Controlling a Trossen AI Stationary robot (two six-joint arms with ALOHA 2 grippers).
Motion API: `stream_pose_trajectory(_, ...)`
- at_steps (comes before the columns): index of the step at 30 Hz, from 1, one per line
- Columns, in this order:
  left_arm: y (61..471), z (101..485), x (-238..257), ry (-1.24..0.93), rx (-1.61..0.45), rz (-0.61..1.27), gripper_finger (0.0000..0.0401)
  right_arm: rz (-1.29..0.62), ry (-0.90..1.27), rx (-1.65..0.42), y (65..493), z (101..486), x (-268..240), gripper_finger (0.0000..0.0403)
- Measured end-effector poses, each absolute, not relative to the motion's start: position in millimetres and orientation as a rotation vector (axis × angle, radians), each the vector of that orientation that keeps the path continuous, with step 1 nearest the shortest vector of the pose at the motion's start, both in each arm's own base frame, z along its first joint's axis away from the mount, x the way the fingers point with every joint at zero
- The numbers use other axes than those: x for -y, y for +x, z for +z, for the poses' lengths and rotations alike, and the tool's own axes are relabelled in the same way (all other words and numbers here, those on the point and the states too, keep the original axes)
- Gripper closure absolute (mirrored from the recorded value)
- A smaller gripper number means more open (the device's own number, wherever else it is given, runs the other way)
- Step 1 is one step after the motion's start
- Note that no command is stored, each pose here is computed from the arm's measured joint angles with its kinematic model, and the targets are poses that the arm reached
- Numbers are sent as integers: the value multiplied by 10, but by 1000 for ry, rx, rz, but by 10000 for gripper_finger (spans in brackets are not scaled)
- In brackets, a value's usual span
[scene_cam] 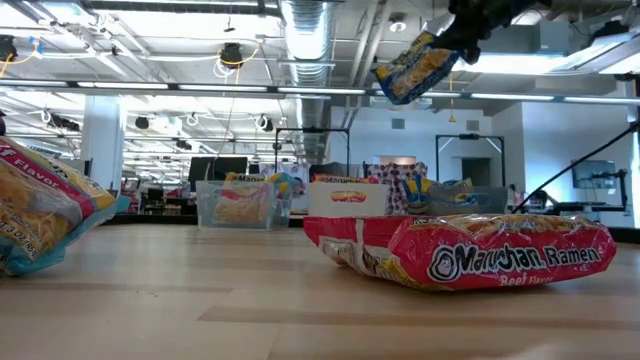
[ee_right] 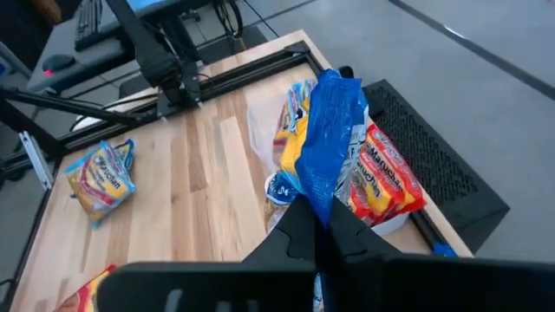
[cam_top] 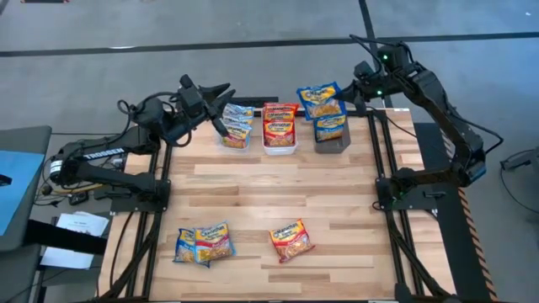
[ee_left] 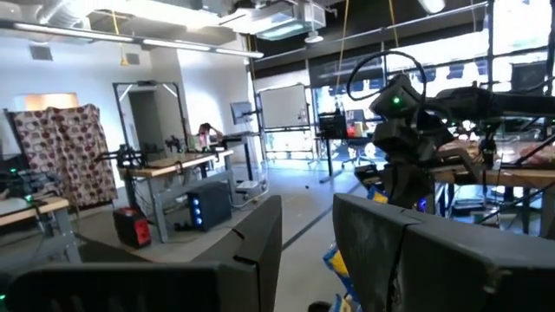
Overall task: Sort Maruchan noodles
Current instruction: Put the blue bag into the black bin
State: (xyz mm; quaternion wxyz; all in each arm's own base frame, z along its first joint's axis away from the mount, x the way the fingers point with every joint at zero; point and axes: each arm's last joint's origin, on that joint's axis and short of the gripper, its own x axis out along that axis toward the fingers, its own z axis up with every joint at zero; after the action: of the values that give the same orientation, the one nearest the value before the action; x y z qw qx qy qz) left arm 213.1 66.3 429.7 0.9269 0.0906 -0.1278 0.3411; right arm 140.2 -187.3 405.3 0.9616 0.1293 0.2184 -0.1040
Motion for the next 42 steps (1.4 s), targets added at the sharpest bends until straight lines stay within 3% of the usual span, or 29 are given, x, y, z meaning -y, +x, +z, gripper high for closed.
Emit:
stream_pose_trajectory(8, 2131, 4268, -679, 201, 216, 755, 306, -233, 328, -509, 1333, 3707, 1931, 397)
stream_pose_trajectory(25, 2132, 4254, -718, 192, 208, 770, 305, -477, 422, -419, 920, 2950, 1725, 397)
stream_pose_trajectory(42, 2140, 4208, -773, 139, 187, 782, 305, -585, 520, -445, 950, 2363, 1807, 396)
